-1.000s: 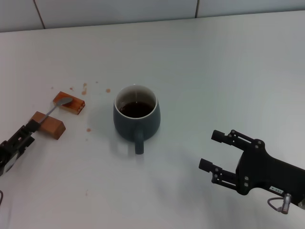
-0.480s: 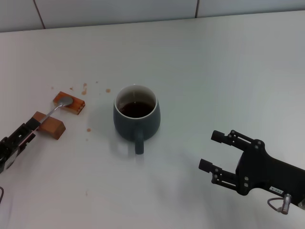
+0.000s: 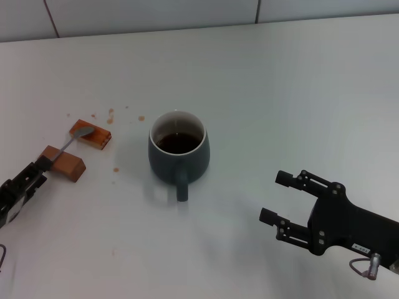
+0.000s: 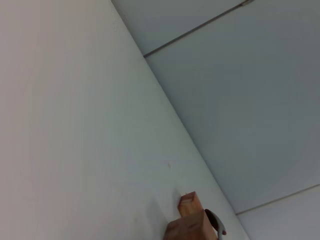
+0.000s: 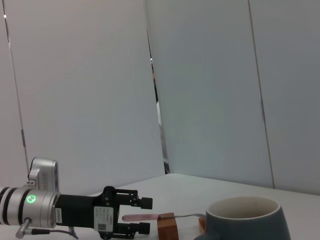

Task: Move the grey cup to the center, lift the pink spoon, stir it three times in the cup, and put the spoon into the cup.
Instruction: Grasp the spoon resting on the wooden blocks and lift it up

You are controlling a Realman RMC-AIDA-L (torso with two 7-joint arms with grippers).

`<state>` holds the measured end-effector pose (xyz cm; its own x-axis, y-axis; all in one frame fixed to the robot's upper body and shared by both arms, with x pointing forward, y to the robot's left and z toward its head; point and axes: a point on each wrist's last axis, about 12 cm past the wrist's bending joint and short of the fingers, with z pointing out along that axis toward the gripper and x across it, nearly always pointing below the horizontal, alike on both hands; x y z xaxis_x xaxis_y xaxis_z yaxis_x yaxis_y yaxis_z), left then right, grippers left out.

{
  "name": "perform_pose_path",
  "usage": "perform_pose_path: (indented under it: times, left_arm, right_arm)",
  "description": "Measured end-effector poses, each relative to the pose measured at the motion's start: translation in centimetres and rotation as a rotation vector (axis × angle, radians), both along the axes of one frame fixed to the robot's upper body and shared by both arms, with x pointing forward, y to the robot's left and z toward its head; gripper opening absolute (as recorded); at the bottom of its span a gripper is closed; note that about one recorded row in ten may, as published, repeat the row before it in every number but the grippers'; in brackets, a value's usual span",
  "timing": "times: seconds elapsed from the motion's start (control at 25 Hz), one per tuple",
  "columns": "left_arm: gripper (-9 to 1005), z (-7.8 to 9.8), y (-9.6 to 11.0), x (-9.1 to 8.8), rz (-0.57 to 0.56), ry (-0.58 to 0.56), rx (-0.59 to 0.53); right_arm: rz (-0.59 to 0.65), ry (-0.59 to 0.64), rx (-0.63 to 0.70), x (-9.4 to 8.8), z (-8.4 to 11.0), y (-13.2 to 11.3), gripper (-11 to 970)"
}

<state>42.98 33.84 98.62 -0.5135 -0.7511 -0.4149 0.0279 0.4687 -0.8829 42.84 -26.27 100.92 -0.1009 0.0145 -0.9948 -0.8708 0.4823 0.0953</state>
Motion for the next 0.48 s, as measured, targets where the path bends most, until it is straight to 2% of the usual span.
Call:
perform_pose_path:
  times: [0.48]
  left_arm:
    - [600,0.02,-0.09,0.1,0.006,0.012,-0.028]
  right_arm:
    - [0.0,-0.001,-0.001,0.01,0.01,-0.02,759]
